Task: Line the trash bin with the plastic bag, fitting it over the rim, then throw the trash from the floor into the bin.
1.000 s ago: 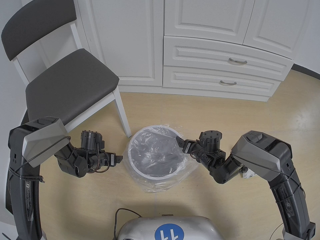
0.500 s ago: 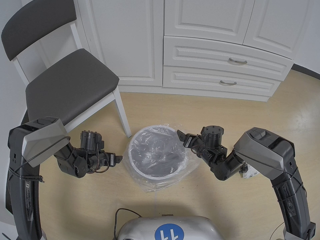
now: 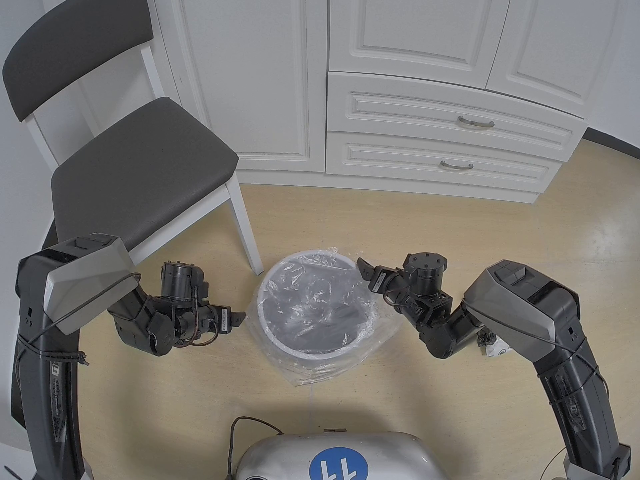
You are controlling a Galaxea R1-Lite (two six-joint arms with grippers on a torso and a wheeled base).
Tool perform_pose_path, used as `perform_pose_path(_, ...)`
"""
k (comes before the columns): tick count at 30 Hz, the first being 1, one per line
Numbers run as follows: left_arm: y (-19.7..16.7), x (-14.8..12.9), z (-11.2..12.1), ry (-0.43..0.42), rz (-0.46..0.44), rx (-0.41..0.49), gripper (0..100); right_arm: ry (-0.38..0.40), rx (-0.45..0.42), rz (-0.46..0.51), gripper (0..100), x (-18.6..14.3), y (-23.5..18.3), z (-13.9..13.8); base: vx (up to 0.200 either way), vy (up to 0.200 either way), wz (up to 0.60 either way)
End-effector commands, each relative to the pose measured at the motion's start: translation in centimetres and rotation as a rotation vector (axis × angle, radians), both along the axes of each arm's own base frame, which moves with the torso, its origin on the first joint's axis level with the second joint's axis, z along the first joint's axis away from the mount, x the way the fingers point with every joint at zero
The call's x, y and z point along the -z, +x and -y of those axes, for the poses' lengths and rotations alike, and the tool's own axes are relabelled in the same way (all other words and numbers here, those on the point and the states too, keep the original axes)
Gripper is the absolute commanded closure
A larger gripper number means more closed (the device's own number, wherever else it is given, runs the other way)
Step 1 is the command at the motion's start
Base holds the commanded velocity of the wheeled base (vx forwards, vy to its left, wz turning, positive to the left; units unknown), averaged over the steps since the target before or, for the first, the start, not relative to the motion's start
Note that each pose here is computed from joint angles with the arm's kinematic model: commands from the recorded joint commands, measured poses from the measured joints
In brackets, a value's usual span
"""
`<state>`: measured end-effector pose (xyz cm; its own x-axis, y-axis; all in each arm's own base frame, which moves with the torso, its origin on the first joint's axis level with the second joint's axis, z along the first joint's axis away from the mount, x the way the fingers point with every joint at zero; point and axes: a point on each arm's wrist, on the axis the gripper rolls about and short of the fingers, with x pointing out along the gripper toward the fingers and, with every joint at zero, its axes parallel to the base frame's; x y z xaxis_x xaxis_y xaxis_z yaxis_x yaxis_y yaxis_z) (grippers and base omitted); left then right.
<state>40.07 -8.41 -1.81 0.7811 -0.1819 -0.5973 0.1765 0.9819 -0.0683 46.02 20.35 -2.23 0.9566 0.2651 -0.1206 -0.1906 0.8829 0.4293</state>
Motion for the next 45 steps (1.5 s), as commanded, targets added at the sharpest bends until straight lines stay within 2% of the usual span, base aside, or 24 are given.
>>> perform_pose_path(1,0.0,0.0,0.0,-0.001,0.000,-0.001,0,-0.001,0.018,0.000,0,0.5,0.6,0.7,0.000,0.000,0.00)
perform_pose_path(8,0.0,0.0,0.0,0.000,0.002,-0.002,0,-0.011,0.020,-0.024,0,1.3,0.7,0.9,0.000,0.000,0.00)
perform_pose_path(26,0.1,-0.2,-0.4,-0.002,0.005,-0.014,0,-0.105,0.001,-0.225,0,2.3,-1.1,1.3,0.000,0.000,0.00)
perform_pose_path(31,0.2,-0.5,-0.7,-0.003,0.016,-0.019,0,-0.129,-0.047,-0.275,0,1.5,-2.9,0.5,0.000,0.000,0.00)
perform_pose_path(39,0.3,-1.1,-1.1,-0.008,0.029,-0.028,0,-0.155,-0.108,-0.306,0,2.2,-5.2,-1.5,0.000,0.000,0.00)
perform_pose_path(45,0.2,-1.3,-1.2,-0.007,0.030,-0.029,0,-0.245,-0.126,-0.331,0,3.0,-6.0,-1.0,0.000,0.000,0.00)
